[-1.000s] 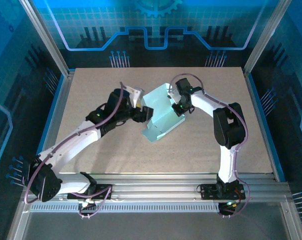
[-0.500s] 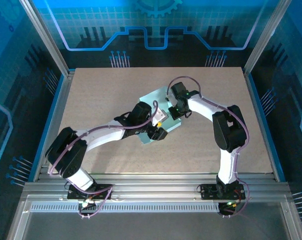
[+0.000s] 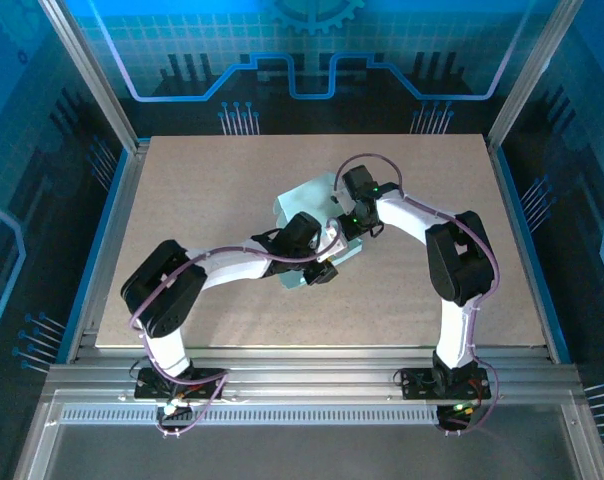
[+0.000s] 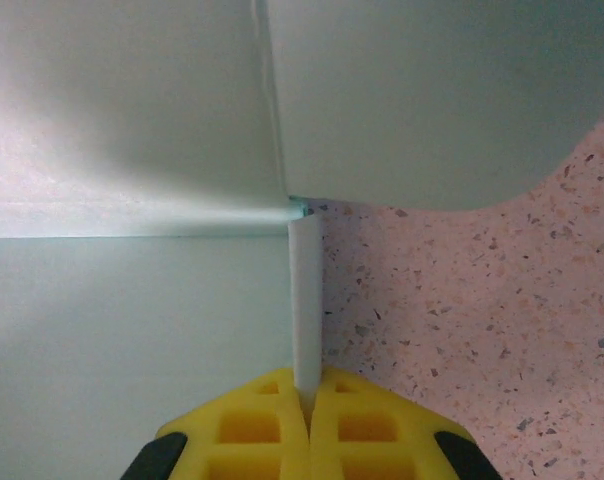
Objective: Fold the paper box
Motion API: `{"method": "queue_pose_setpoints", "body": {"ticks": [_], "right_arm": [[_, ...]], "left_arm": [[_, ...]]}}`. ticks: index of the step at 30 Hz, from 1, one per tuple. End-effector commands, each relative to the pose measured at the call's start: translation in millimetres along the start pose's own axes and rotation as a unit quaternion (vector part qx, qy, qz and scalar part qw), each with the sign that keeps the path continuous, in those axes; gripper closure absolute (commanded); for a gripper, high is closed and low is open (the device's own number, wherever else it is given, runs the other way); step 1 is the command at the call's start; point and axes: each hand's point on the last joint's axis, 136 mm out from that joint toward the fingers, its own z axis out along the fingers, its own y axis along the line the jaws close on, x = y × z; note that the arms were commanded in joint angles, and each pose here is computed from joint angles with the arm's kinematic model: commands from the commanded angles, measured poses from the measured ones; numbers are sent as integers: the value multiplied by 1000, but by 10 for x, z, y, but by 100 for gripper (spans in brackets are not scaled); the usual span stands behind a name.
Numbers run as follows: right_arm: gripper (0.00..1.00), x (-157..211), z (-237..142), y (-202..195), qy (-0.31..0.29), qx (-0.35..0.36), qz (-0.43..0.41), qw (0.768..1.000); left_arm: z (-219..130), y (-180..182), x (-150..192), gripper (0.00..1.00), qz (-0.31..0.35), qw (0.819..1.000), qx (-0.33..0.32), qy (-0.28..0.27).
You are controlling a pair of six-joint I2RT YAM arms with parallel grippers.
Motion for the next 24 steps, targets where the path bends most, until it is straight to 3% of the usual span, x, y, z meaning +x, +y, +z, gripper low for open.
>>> {"method": "queue_pose_setpoints", "body": {"ticks": [1, 24], "right_arm": [[100, 25, -66, 96, -3, -16, -8, 1000], [100, 148, -47, 142, 10, -17, -23, 1000]], "left_arm": [[73, 183, -34, 69, -19, 999, -37, -12], [212, 727, 125, 86, -210, 974, -78, -17]]}}
